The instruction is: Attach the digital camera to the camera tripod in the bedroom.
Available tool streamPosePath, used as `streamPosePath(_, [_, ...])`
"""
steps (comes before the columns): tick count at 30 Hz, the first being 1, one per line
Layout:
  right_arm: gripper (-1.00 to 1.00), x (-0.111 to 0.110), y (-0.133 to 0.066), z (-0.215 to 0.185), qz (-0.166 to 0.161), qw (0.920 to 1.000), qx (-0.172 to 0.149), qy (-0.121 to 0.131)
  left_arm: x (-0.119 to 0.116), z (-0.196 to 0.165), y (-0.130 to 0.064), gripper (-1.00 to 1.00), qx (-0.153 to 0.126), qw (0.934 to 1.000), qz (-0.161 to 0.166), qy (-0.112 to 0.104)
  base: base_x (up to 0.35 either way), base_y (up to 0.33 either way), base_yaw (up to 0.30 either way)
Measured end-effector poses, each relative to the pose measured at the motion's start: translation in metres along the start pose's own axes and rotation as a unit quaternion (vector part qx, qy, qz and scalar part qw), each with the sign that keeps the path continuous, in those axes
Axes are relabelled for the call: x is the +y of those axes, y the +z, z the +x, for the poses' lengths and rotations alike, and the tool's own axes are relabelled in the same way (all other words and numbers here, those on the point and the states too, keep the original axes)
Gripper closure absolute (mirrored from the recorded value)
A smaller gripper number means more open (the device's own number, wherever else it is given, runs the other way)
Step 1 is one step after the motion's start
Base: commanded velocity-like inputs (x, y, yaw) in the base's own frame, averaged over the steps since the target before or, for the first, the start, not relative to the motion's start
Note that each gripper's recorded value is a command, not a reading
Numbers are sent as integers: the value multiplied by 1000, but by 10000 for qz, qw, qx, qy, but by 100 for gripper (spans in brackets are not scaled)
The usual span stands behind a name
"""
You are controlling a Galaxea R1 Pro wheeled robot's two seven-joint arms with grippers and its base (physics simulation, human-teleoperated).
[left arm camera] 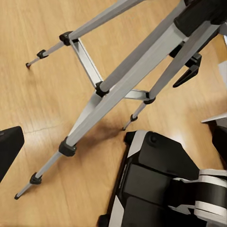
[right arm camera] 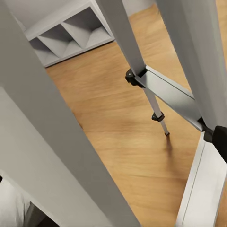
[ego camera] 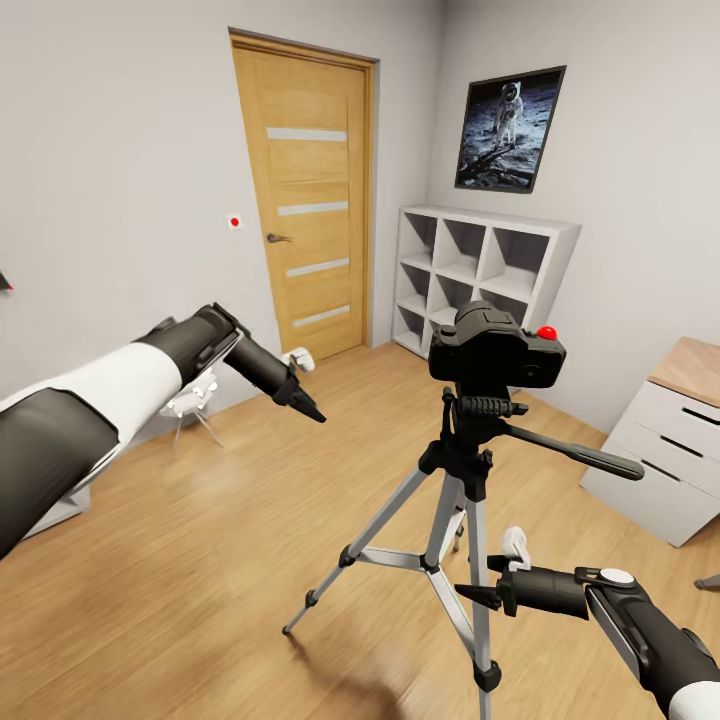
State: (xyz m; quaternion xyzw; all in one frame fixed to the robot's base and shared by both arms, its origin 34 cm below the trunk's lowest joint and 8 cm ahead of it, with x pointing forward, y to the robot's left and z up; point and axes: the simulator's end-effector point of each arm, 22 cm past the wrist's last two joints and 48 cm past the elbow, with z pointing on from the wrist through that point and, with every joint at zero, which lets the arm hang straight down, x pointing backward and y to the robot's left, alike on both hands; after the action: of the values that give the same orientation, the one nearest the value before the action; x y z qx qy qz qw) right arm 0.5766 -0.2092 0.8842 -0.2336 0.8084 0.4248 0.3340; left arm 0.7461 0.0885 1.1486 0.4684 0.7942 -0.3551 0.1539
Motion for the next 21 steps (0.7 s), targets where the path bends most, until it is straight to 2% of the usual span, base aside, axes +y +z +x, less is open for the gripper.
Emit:
streamPosePath(5, [-100,1,0,0,-25,10000,6,-5,2,7,4,-100,10,10000,26,-27,0,0,0])
streamPosePath(12, [-100,17,-1,0,-378,9993,12,-9,2,12,8,-100,25,10000,60,-61,0,0,0])
streamPosePath(21, [-100,22,-2,0,-491,9988,14,-12,3,16,11,-100,36,9999,82,-95,0,0,0])
